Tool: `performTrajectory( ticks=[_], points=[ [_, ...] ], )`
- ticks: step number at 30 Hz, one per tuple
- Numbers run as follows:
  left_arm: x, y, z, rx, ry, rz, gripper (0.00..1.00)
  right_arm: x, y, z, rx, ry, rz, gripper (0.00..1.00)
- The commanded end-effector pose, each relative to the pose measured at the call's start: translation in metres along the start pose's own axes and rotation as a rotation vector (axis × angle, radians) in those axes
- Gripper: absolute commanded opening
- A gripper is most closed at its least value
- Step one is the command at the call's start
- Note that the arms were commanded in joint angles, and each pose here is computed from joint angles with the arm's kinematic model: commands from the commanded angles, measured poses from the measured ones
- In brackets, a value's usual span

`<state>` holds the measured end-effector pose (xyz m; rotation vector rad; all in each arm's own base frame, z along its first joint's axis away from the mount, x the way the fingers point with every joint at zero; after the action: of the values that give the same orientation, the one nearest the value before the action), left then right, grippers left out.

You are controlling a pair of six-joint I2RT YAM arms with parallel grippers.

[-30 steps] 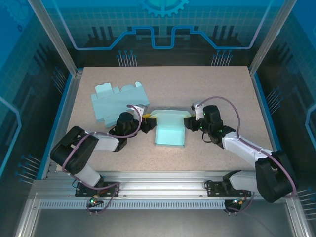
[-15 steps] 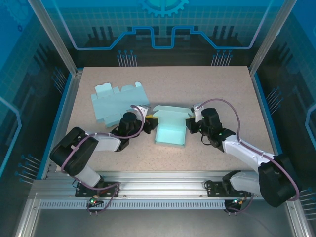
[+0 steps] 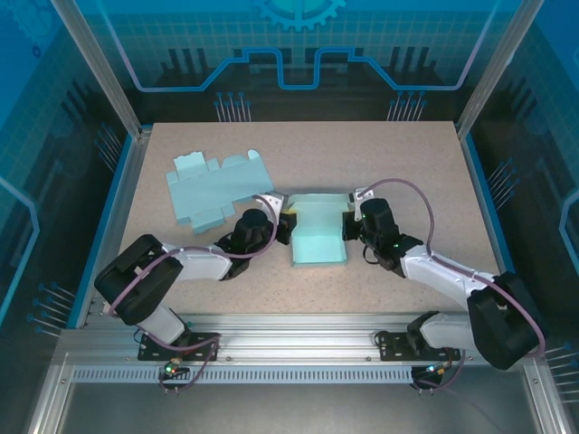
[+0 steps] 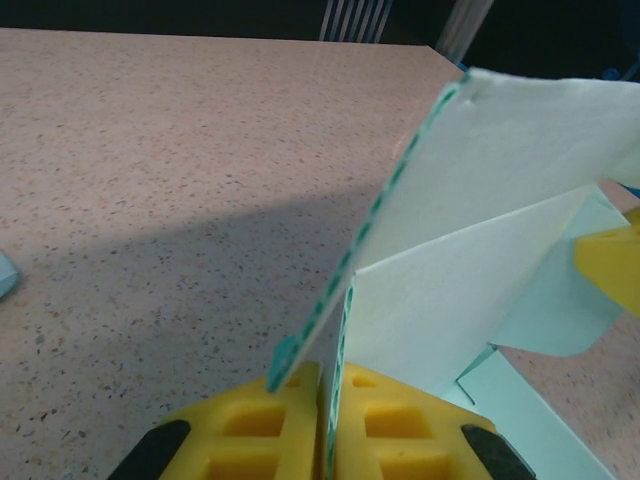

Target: Fold the paper box

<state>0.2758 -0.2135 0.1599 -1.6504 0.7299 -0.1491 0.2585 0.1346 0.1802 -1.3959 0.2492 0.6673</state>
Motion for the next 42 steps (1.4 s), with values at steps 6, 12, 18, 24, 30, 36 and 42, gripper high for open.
performTrajectory(
  ticks=[6,12,18,24,30,36,42],
  points=[
    [0.03,-0.031,-0.012,-0.184,-0.049,-0.151,0.13,0.017,-0.031,0.029,-0.006,-0.001,-0.118,0.0],
    [0.04,-0.02,-0.011,-0.258,-0.107,-0.154,0.18,0.027,-0.03,0.037,0.003,0.002,-0.136,0.0],
    [0.046,-0.004,-0.015,-0.322,-0.076,-0.122,0.24,0.032,-0.017,0.046,-0.008,0.013,-0.139,0.0],
    [0.044,0.002,-0.019,-0.339,-0.038,-0.089,0.24,0.028,-0.01,0.048,-0.02,0.021,-0.141,0.0],
    [0.044,0.012,-0.022,-0.377,-0.001,-0.043,0.24,0.019,-0.003,0.047,-0.016,0.024,-0.152,0.0],
    [0.043,0.031,-0.025,-0.371,0.019,0.018,0.24,0.011,0.013,0.047,-0.002,0.025,-0.159,0.0],
    [0.032,0.041,-0.024,-0.352,0.011,0.053,0.24,0.006,0.026,0.052,-0.014,0.026,-0.148,0.0]
  ],
)
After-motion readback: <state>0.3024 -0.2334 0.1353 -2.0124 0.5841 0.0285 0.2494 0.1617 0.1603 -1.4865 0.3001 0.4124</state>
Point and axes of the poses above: each hand's point on the last joint's axis, 136 mm out from that joint toward the fingers, its own x axis out along the fingers, its own z axis along the line the jaws close on, y = z × x, the point moved 10 cm from there along -x, back along the fingers, and after that the axes turned 4 degrees about x, right-handed, at the moved point
